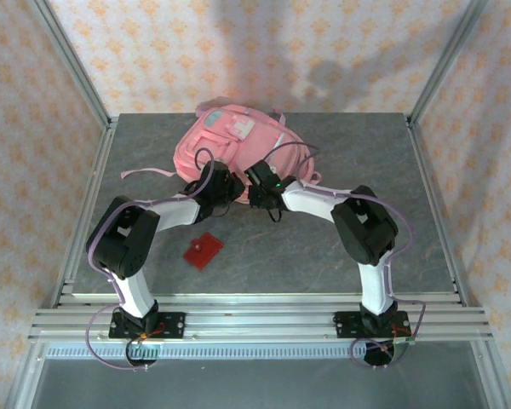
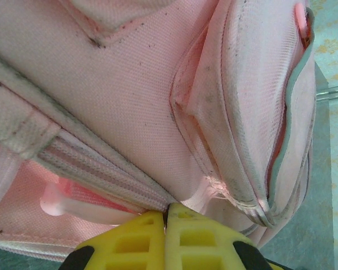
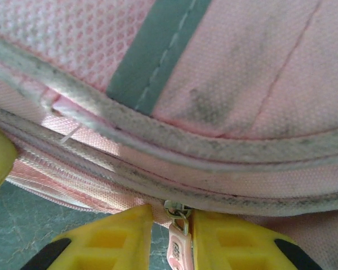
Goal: Pack the student bag
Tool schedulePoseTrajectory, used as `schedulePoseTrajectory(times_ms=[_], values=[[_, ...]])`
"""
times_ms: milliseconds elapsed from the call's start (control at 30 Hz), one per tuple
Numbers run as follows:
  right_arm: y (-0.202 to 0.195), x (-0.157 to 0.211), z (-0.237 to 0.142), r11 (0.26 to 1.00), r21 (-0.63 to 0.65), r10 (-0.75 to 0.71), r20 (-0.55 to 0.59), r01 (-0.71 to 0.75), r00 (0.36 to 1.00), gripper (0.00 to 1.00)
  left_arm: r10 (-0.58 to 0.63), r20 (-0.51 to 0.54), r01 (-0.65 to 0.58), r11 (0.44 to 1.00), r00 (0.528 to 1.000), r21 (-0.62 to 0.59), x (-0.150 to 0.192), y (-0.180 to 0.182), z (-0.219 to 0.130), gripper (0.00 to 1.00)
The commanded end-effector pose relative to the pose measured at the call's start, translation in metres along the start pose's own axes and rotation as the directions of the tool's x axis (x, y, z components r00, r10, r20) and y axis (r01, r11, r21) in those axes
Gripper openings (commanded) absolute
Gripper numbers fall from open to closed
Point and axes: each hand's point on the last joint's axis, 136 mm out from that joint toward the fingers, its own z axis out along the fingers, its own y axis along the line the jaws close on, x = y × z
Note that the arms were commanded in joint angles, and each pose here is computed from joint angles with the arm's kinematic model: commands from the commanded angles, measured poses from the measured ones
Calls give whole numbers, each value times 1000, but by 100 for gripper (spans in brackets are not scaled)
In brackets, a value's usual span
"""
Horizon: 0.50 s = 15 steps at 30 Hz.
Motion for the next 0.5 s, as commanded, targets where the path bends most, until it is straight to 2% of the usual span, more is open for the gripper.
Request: schedulePoseTrajectory(times_ms=[0, 67, 100, 167, 300, 333, 367, 400, 467], values=[[-9, 21, 19, 997, 81, -5, -22, 7, 1000, 21, -14, 52, 10, 997, 999, 74, -17, -18, -3, 0], [-11, 20, 20, 995, 95, -1, -16, 2, 1000, 7, -15, 54, 11, 997, 998, 72, -18, -17, -4, 0], [-13, 19, 20, 994, 106, 0, -11, 1, 1000, 3, -15, 54, 12, 997, 998, 71, -17, -17, -4, 0], [-17, 18, 20, 992, 125, 4, 0, -4, 1000, 0, -17, 57, 13, 998, 998, 68, -18, -16, -4, 0], [-19, 20, 19, 991, 137, 0, -7, 1, 1000, 0, -16, 64, 12, 998, 998, 63, -19, -14, -5, 0], [-17, 19, 15, 992, 123, -1, -10, 2, 1000, 0, -13, 66, 10, 999, 998, 53, -19, -12, -5, 15], [-13, 17, 10, 995, 98, -2, -8, 2, 1000, 0, -12, 67, 9, 999, 998, 39, -18, -8, -5, 34], [-7, 14, 4, 998, 62, -3, 0, 3, 1000, 0, -12, 67, 10, 1000, 998, 29, -18, -5, -5, 47], [9, 5, -15, 1000, -30, -5, 27, 6, 1000, 0, -6, 63, 6, 1000, 998, 10, -15, 1, -3, 60]])
